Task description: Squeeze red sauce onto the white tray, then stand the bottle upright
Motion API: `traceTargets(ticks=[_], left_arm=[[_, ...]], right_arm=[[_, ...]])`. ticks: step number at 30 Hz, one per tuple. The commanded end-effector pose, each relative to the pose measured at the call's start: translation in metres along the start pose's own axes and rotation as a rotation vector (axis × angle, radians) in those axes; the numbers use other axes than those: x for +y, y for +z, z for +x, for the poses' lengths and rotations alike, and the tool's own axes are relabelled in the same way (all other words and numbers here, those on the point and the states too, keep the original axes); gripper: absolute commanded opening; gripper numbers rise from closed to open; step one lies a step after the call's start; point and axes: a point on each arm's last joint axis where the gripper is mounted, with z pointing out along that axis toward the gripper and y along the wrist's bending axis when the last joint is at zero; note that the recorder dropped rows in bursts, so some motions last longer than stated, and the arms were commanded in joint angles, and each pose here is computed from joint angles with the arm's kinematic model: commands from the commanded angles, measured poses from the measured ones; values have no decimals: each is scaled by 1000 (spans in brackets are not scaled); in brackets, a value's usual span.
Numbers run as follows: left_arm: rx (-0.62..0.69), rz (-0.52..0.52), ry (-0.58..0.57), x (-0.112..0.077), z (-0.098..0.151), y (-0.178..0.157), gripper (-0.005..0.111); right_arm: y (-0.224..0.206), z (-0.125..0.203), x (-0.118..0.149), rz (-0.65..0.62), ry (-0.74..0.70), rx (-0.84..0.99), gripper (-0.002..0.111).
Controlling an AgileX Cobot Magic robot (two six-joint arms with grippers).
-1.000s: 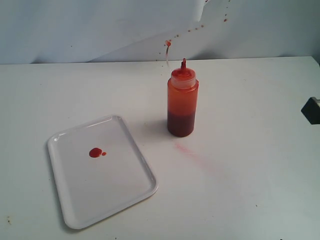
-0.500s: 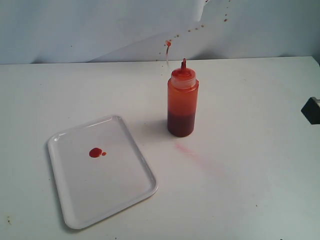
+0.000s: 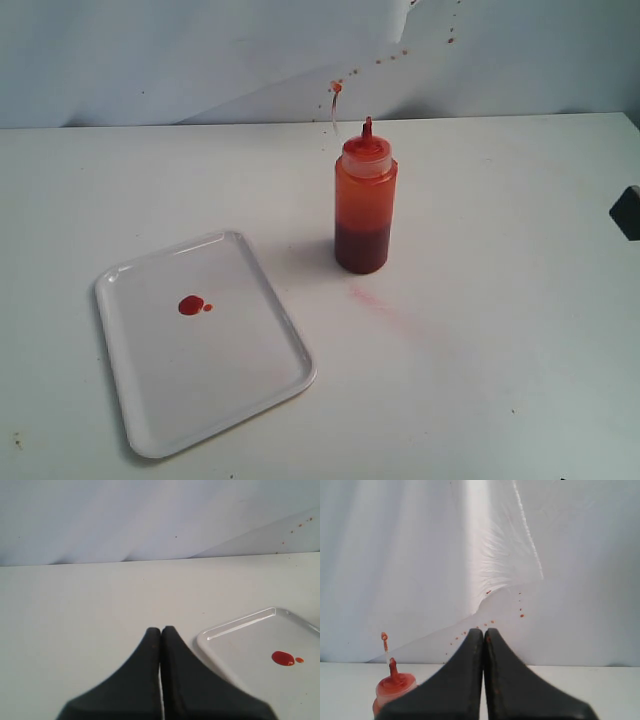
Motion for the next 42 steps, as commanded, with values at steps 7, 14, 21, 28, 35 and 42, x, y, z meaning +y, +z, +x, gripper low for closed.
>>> traceTargets(ticks=[7, 14, 21, 28, 35, 42], left_arm=[[-4, -2, -6, 0, 1, 0, 0], [-4, -2, -6, 0, 1, 0, 0], [-4, -2, -6, 0, 1, 0, 0], [-4, -2, -6, 0, 1, 0, 0], [-4, -2, -6, 0, 1, 0, 0], [-4, -2, -6, 0, 1, 0, 0]], right_arm=[[-5, -7, -4, 17, 5, -59, 0], [-17, -16, -9, 15, 25, -81, 0], [-36, -19, -27, 85, 14, -14, 0], [-70, -26, -40, 210, -53, -28, 0], [-93, -34, -39, 264, -71, -117, 0], [-93, -34, -39, 263, -67, -118, 0]])
